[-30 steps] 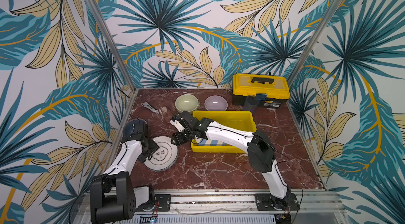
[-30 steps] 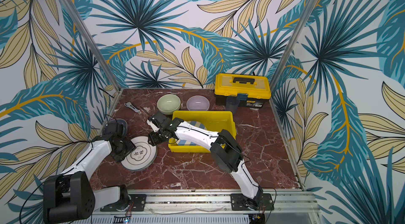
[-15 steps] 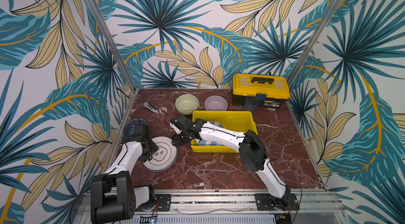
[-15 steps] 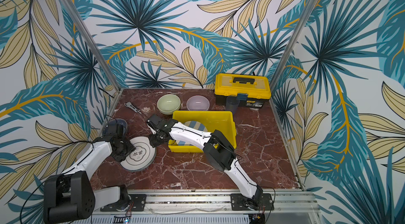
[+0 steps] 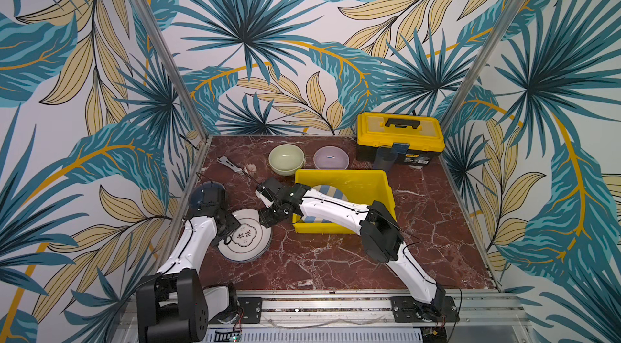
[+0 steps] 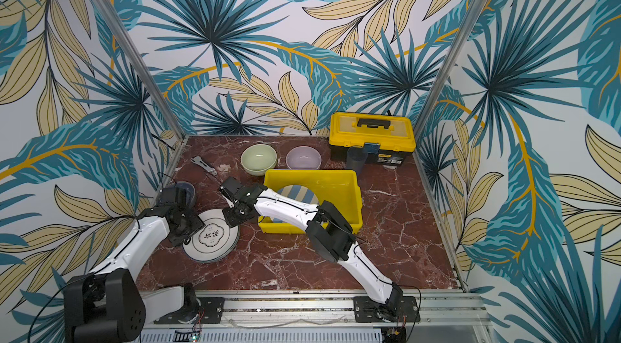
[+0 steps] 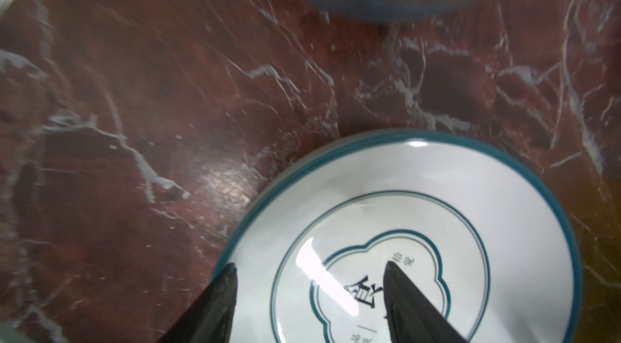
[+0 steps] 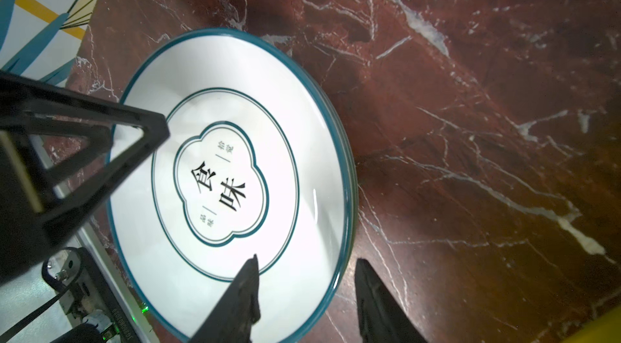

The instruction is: Place the mixed dishes into the plastic bin

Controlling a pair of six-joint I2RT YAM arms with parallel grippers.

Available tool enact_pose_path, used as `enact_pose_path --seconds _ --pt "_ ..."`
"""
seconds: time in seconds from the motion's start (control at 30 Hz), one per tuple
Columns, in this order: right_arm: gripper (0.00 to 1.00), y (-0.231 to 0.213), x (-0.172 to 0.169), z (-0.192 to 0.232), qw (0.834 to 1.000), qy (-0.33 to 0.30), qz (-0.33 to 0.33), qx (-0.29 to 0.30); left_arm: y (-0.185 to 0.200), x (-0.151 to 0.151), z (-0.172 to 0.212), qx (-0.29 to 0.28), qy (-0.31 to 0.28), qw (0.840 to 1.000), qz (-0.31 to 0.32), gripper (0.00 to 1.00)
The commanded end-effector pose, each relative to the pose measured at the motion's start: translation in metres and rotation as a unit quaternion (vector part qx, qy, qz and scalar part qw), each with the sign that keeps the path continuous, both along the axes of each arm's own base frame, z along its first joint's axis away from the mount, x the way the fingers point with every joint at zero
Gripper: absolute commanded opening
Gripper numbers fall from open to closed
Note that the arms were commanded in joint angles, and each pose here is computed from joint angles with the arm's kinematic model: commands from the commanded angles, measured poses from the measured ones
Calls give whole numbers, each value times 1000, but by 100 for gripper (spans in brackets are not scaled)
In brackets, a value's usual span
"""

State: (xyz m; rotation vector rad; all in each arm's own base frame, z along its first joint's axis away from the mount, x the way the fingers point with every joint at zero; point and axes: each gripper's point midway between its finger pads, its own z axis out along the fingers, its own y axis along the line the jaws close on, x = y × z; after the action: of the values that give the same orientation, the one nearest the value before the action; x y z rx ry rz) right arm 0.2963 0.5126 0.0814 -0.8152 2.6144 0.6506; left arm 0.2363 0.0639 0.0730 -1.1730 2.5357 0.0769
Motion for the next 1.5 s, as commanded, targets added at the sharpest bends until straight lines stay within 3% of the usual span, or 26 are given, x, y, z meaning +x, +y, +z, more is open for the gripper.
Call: enact_pose_path --seconds 0.0,0.3,0.5,0.77,1.47 --pt "49 -4 -1 -12 1000 -3 4 -29 26 -8 15 66 4 997 41 74" --pt "53 -7 7 -11 998 -24 6 -57 14 -6 -22 15 45 998 42 73" --pt "53 -7 7 -22 998 -18 3 -66 -1 0 -43 -32 51 998 28 65" --pt "53 -6 10 -42 996 -9 2 -92 -4 6 -37 -35 29 999 6 55" --pt "53 -26 23 -10 990 -66 -8 -125 -12 5 -54 -58 36 998 -4 52"
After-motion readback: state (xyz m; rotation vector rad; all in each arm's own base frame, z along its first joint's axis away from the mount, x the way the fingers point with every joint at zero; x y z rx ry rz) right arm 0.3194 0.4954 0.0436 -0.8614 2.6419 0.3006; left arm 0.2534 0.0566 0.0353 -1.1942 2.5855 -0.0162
